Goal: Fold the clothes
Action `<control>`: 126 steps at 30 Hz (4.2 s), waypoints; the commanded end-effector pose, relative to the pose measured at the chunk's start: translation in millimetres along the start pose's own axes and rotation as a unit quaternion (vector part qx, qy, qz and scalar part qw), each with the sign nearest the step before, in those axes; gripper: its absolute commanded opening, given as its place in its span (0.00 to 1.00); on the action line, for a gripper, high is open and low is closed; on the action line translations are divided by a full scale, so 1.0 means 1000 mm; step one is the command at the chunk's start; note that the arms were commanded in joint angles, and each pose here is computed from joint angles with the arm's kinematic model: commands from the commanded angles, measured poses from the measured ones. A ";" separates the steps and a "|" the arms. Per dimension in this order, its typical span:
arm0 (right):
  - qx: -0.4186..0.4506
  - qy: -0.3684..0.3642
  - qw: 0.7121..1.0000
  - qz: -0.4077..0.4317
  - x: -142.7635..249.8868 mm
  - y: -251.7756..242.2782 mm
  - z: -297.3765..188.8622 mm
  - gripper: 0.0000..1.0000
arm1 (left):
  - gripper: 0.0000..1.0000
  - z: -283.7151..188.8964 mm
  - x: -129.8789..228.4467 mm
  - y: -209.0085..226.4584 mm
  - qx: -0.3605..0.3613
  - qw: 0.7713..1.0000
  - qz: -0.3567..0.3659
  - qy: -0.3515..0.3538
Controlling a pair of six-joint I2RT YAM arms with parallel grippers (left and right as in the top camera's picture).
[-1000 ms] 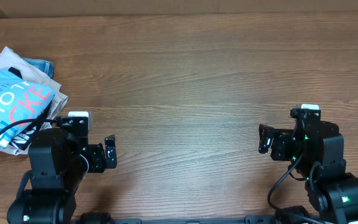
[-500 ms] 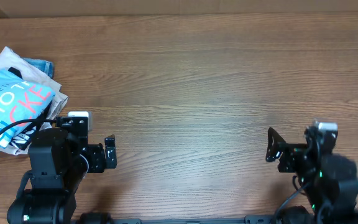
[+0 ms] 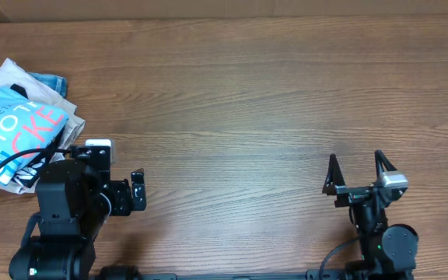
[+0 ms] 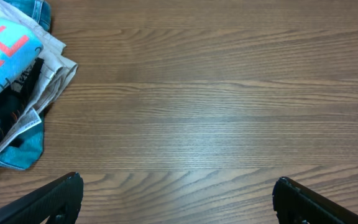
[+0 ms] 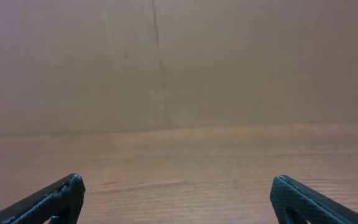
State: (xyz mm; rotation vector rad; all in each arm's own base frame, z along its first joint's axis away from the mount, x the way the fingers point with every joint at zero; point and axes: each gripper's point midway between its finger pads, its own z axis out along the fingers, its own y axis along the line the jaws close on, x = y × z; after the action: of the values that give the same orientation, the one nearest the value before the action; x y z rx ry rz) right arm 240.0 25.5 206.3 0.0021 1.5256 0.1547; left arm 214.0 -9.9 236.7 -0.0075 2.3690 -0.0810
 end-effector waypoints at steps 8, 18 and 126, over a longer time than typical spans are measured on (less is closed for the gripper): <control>-0.008 0.034 0.999 -0.029 0.036 0.000 0.003 1.00 | 1.00 0.001 0.002 0.002 -0.006 1.000 -0.011 0.002; -0.008 0.034 0.999 -0.029 0.036 0.000 0.003 1.00 | 1.00 0.001 0.002 0.002 -0.006 1.000 -0.011 0.002; -0.008 0.034 0.999 -0.029 0.036 0.000 0.003 1.00 | 1.00 0.075 0.031 0.036 -0.074 0.930 -0.009 -0.361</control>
State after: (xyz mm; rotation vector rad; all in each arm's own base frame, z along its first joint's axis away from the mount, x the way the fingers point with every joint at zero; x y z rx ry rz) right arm 244.5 30.5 171.9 -0.0619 1.5964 0.1275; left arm 245.7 18.2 157.6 -0.1035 1.6417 0.0681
